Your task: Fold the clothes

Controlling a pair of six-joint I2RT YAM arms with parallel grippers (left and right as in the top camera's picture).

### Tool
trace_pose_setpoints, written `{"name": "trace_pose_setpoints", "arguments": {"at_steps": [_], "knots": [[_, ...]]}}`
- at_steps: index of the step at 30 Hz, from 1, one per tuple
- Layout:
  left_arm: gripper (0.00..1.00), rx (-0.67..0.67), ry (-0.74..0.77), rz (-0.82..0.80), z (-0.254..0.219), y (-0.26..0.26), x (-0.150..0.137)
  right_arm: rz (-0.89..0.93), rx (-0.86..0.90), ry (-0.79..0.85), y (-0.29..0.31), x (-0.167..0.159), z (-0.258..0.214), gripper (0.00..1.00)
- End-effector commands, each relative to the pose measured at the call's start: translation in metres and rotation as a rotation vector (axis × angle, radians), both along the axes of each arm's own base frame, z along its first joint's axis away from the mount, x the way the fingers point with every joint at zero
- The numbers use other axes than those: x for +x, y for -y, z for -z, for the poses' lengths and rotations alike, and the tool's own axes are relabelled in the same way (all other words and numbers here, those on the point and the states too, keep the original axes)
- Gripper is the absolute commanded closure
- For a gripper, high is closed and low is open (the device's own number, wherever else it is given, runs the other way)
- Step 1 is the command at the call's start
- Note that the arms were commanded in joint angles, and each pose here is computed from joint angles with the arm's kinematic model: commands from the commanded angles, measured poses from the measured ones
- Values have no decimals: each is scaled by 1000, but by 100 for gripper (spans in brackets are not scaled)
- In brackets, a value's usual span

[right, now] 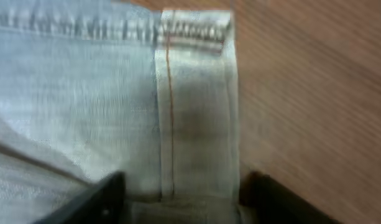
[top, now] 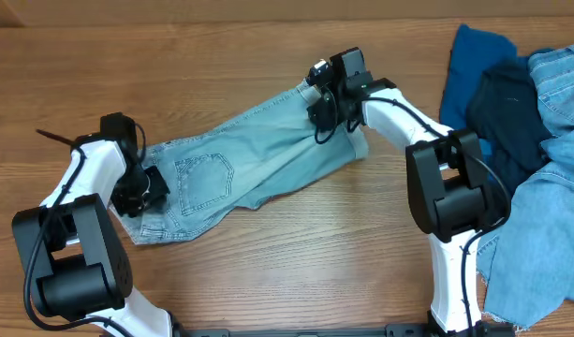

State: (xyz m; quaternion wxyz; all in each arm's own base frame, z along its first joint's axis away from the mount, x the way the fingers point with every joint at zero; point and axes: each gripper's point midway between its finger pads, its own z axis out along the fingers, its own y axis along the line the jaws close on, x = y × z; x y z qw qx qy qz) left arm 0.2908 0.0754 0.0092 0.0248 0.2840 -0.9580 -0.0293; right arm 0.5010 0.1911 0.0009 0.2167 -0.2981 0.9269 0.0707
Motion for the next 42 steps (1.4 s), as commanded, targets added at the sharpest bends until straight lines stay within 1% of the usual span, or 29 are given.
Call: {"name": "trace_pose_setpoints", "arguments": {"at_steps": [1, 2, 4, 6, 8, 10, 12, 13, 15, 17, 18, 19, 21, 22, 24, 26, 28, 30, 31, 33, 36, 37, 38, 39, 40, 42], "knots": [[47, 25, 122, -13, -5, -6, 28, 156, -151, -180, 51, -34, 33, 38], [43, 3, 166, -1, -5, -3, 38, 178, -170, -250, 60, -49, 36, 44], [37, -21, 227, 1, -7, 1, 52, 273, -199, -399, 77, -81, 39, 48], [31, -32, 243, 13, -8, 3, 56, 363, -235, -541, 87, -114, 37, 51], [29, -46, 247, 26, -8, 5, 57, 369, -233, -684, 85, -146, 31, 53], [28, -54, 249, 27, -8, 6, 57, 364, -246, -765, 85, -165, 25, 53], [26, -63, 251, 28, -8, 8, 57, 378, -253, -780, 86, -169, 23, 53], [26, -97, 267, 57, -9, 14, 61, 400, -246, -771, 85, -165, 24, 54], [25, -117, 292, 112, -14, 18, 67, 407, -221, -723, 83, -154, 15, 54], [17, -100, 327, 119, -26, 14, 78, 406, -182, -616, 80, -132, -17, 52], [15, -89, 360, 126, -37, 12, 87, 406, -139, -513, 76, -114, -53, 46], [13, -76, 395, 135, -49, 10, 95, 404, -108, -449, 74, -105, -76, 43], [7, -36, 510, 172, -83, 4, 120, 400, -21, -274, 70, -90, -146, 38], [7, -24, 542, 187, -91, 3, 127, 399, -8, -247, 70, -91, -158, 36], [9, -14, 569, 192, -93, 1, 135, 398, 10, -211, 73, -101, -184, 36], [11, -20, 568, 197, -83, 1, 140, 399, -4, -239, 76, -113, -188, 36], [10, -54, 536, 265, -62, 14, 144, 401, -19, -270, 78, -122, -186, 37], [8, -88, 520, 303, -48, 25, 146, 401, -19, -271, 79, -122, -186, 38], [8, -115, 524, 352, -42, 34, 149, 402, -21, -275, 79, -123, -186, 38], [7, -131, 540, 429, -35, 45, 156, 404, -23, -282, 79, -124, -185, 39], [7, -134, 533, 492, -24, 52, 158, 405, -27, -289, 80, -126, -185, 41], [11, -143, 522, 491, -19, 53, 157, 405, -28, -291, 80, -127, -185, 42], [21, -152, 518, 491, -18, 54, 156, 405, -28, -291, 80, -127, -185, 42], [77, -154, 513, 490, -18, 54, 155, 405, -28, -291, 80, -127, -185, 43], [96, -156, 511, 488, -17, 55, 154, 405, -28, -291, 80, -127, -185, 43], [96, -190, 495, 481, -16, 59, 149, 405, -28, -292, 80, -127, -185, 44]]}}
